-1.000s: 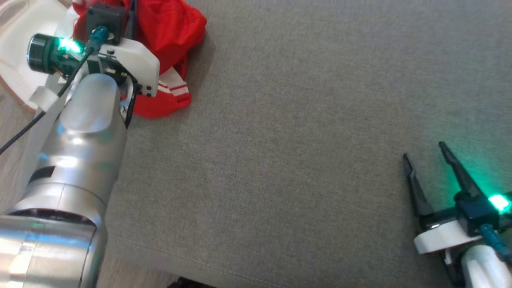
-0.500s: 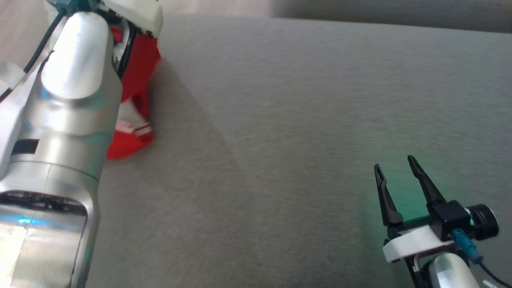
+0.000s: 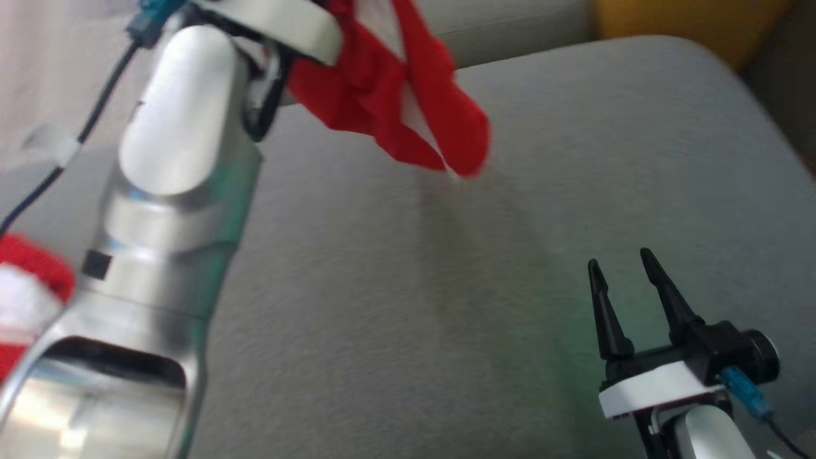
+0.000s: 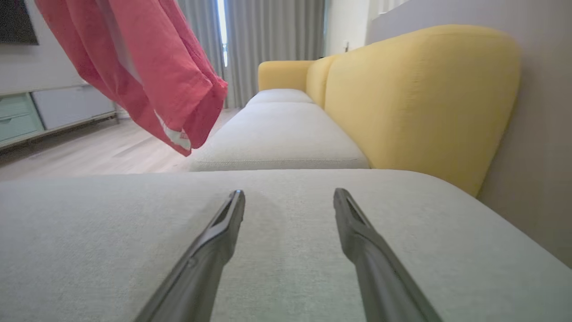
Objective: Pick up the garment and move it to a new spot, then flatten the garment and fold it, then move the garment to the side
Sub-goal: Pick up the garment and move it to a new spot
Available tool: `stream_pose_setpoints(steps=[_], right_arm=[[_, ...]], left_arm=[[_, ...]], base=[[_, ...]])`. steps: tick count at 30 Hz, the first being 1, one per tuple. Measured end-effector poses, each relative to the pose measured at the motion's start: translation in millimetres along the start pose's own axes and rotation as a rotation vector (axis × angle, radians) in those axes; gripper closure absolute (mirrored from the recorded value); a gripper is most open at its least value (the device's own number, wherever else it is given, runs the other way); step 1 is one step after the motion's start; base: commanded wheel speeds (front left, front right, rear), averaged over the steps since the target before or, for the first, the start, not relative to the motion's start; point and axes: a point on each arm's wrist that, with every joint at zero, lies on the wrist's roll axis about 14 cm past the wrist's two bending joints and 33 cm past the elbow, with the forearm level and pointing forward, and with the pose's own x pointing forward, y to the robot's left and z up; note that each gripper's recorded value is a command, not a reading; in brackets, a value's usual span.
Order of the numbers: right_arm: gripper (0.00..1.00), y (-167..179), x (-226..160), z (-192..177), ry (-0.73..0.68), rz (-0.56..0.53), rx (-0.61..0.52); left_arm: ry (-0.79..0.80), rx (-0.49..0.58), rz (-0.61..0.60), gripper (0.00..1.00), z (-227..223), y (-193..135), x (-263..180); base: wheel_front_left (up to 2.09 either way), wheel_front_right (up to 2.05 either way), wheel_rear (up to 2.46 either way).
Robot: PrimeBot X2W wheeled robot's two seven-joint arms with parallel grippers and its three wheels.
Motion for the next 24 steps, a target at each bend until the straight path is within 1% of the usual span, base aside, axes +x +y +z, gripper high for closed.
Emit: stream_pose_setpoints(steps=[1,3,6,9,12,15,17,19,22,24], right_arm=[[0.0,0,0,0,0.0,0.0,0.0],[0.0,-13,-10,5,-0.015,-0.048,0.011],[0.0,-30,-23,9,-0.031,-0.112,0.032],[0.0,-40,-33,11,-0.037,-0.155,0.052],[0.0,-47,-34,12,-0.036,-0.182,0.063],[0.0,-52,-28,9,-0.023,-0.196,0.065],[0.0,-52,-23,6,-0.008,-0.192,0.059],[0.0,-51,-19,0,0.014,-0.19,0.055],[0.0,-49,-13,-8,0.041,-0.179,0.054],[0.0,-46,-7,-12,0.052,-0.164,0.051]], left_arm=[[0.0,0.0,0.0,1.0,0,0,0],[-0.01,-0.05,-0.059,1.0,4,-31,10],[0.055,-0.106,-0.129,1.0,-17,-71,13],[0.191,-0.165,-0.18,1.0,-64,-108,1],[0.356,-0.239,-0.186,1.0,-126,-134,-25],[0.515,-0.3,-0.157,1.0,-190,-147,-64],[0.566,-0.32,-0.109,1.0,-223,-149,-90],[0.598,-0.322,-0.087,0.0,-246,-150,-111],[0.632,-0.319,-0.039,0.0,-263,-144,-132],[0.607,-0.314,0.027,0.0,-259,-130,-133]], base=[[0.0,0.0,0.0],[0.0,0.0,0.0],[0.0,0.0,0.0],[0.0,0.0,0.0],[0.0,0.0,0.0],[0.0,0.0,0.0],[0.0,0.0,0.0],[0.0,0.0,0.0],[0.0,0.0,0.0],[0.0,0.0,0.0]])
